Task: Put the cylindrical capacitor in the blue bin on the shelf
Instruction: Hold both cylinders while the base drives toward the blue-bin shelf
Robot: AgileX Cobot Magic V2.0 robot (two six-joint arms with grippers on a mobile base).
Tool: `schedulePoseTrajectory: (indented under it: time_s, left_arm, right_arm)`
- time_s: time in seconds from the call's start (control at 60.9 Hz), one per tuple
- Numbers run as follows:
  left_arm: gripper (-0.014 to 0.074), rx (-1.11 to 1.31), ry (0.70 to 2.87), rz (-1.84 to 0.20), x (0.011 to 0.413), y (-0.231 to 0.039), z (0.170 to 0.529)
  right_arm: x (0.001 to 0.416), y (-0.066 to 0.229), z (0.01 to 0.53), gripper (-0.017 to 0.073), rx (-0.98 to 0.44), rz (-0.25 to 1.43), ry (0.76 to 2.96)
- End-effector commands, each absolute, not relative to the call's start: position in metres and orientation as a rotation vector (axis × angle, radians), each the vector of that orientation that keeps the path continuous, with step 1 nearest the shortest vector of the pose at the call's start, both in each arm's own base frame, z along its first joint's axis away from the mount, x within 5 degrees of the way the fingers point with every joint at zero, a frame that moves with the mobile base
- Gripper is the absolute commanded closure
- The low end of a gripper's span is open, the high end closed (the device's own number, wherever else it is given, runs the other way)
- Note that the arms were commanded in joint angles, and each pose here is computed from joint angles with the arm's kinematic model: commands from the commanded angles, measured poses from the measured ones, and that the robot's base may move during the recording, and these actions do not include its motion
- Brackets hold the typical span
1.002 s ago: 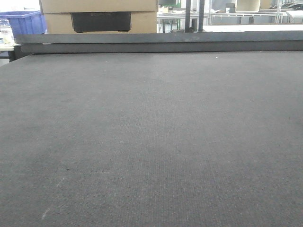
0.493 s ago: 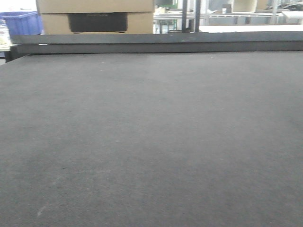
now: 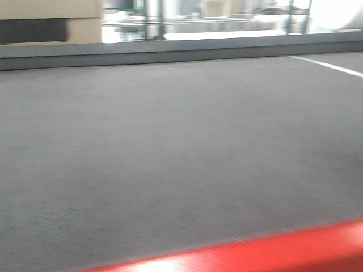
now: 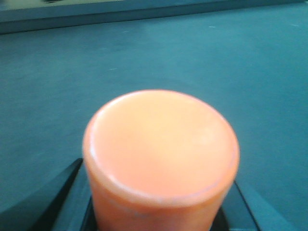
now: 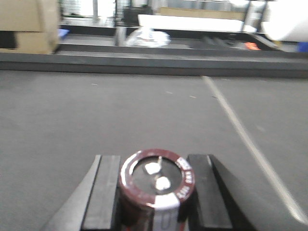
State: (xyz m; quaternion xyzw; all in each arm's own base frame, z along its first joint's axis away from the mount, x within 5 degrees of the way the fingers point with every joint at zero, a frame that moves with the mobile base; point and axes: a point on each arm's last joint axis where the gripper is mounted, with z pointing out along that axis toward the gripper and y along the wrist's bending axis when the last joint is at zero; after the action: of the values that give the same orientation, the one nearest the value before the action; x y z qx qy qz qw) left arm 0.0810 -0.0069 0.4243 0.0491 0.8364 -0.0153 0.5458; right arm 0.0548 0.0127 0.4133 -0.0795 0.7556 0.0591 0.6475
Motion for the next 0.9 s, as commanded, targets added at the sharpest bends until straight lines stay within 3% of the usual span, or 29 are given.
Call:
schedulePoseTrajectory:
  time_s: [0.0,0.887]
  left_arm:
    - [0.0705,0.127,1.958,-0.043,0.0795,-0.0074,0.4272]
    - [0.0705,0.127,1.958,-0.040,0.0796,-0.0073,0.4271]
  right_arm:
    - [0.0533,0.0120,0.4172,0.0721,-0.184,0.125,1.686]
    - [0.0533,0.0120,0.4172,0.0721,-0.184,0.125,1.686]
